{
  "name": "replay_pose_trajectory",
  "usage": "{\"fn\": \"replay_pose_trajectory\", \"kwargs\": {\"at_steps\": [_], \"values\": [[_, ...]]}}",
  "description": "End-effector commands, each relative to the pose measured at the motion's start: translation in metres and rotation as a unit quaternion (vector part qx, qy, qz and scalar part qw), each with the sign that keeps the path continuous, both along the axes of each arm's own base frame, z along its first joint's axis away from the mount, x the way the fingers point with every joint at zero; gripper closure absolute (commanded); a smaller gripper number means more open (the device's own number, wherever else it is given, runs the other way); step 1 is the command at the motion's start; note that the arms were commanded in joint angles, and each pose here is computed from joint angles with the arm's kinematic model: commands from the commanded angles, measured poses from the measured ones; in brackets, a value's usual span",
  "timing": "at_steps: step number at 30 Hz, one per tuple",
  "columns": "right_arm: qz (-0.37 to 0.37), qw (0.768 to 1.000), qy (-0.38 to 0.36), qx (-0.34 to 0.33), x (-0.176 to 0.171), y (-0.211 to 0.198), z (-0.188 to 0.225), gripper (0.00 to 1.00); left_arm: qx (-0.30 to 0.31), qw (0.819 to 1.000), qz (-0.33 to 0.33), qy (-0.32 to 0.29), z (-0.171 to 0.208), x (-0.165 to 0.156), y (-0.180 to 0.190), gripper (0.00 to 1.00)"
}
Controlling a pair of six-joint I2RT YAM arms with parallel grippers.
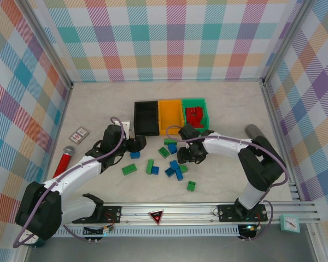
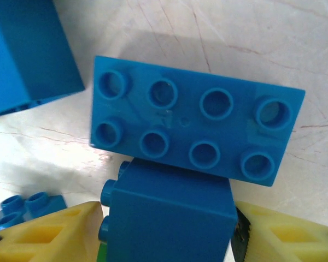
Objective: Sort the legos into containers by color
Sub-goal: Pick up the lego from the center of the table.
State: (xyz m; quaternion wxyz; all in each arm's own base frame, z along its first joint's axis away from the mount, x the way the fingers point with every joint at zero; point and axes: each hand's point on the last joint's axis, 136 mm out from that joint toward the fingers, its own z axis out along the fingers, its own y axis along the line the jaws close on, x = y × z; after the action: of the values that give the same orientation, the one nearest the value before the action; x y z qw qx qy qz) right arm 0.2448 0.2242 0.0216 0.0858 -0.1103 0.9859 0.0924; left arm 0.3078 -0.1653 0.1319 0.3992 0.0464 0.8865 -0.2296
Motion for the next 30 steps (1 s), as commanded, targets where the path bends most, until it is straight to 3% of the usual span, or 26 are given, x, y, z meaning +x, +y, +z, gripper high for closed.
{"fn": "replay_pose_trajectory", "kwargs": {"at_steps": [1, 13, 23, 30], "values": [[-0.007, 1.0, -0.005, -0.008, 0.003, 0.0, 0.004, 0.37, 0.002, 1.0, -0.006, -0.016, 0.01, 0.003, -0.004, 0.28], [-0.007, 1.0, -0.016, -0.004, 0.004, -0.001, 0.014, 0.52, 0.001, 1.0, -0.007, -0.016, 0.011, 0.002, -0.004, 0.28], [-0.011, 0.999, -0.036, 0.014, 0.004, -0.001, 0.037, 0.55, 0.001, 1.0, -0.007, -0.017, 0.011, 0.002, -0.004, 0.28], [0.0, 0.995, -0.085, 0.053, 0.023, 0.016, 0.078, 0.56, 0.002, 1.0, -0.007, -0.014, 0.01, 0.003, -0.004, 0.28]]}}
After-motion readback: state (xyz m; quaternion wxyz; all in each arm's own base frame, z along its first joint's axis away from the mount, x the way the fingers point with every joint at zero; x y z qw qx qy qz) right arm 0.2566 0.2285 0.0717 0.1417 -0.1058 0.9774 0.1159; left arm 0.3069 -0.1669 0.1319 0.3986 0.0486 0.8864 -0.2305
